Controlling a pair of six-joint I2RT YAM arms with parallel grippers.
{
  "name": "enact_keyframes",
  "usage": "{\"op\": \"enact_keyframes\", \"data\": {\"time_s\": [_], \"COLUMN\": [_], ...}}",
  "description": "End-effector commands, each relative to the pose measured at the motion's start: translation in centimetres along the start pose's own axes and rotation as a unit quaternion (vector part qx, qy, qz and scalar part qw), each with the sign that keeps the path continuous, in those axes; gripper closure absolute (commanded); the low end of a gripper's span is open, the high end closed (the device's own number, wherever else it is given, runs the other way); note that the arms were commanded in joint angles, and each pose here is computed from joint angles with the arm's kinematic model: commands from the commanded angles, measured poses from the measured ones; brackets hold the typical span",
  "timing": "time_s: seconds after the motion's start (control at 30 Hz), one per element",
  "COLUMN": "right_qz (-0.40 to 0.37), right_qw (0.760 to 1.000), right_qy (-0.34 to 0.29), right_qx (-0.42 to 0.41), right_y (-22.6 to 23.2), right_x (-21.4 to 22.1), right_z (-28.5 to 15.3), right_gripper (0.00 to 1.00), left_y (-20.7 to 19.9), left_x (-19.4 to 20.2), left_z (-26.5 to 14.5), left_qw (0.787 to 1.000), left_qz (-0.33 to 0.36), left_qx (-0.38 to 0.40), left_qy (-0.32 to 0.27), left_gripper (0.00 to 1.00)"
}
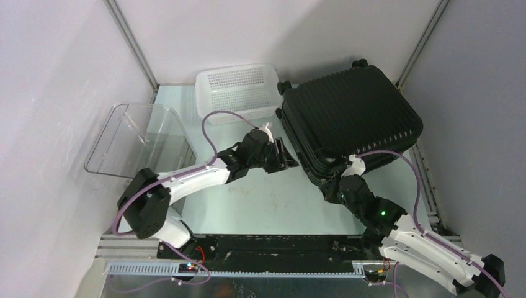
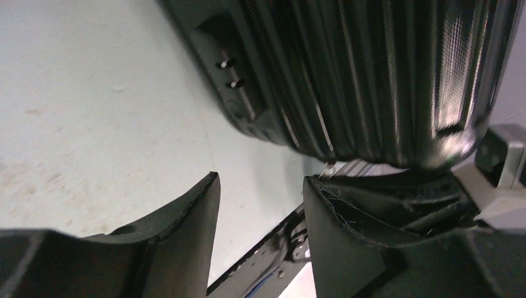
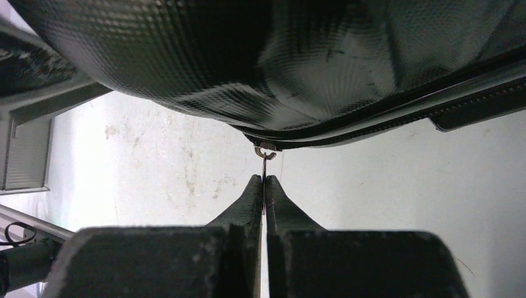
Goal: Open, take out, and arrange the luggage
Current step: Adjust the luggage at the center of the board.
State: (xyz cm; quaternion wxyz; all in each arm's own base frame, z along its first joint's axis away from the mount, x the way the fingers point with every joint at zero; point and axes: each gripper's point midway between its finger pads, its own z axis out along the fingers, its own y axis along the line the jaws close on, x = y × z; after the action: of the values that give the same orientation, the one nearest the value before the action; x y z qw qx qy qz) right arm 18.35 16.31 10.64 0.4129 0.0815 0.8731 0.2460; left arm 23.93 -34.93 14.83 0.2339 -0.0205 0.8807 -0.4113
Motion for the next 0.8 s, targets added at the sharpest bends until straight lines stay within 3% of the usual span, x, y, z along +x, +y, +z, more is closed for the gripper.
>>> {"op": "enact_keyframes", "data": {"time_s": [0.0,0.3,0.43,0.53,0.77], "right_qz": [0.022,0.031,0.036,0.039,0.045], "right_qw": [0.999,0.999,0.998,0.998,0.998], "right_qy": [0.012,0.003,0.006,0.007,0.006], "right_qx": [-0.031,-0.04,-0.044,-0.046,-0.039], "right_y": [1.1,1.7,2.1,2.4,2.3], "right_x": [0.5,0.0,0.1,0.2,0.3], "right_z": [-0.5,-0.3,0.0,0.2,0.3], "right_gripper": [1.0,1.0,1.0,1.0,1.0], "left_y": [-5.1,-4.0,-2.7,-1.6,-0.8], "left_x": [-2.6,-2.9,-2.6,-2.5,-1.6], "left_z": [1.7,5.2,6.0,6.1,4.9], "left_qw": [0.995,0.997,0.998,0.998,0.997], "left_qz": [-0.04,-0.054,-0.056,-0.053,-0.063], "left_qx": [0.08,0.046,0.007,-0.022,-0.014], "left_qy": [-0.035,-0.03,-0.022,-0.024,-0.033], "left_gripper": [0.44,0.45,0.51,0.56,0.56]}}
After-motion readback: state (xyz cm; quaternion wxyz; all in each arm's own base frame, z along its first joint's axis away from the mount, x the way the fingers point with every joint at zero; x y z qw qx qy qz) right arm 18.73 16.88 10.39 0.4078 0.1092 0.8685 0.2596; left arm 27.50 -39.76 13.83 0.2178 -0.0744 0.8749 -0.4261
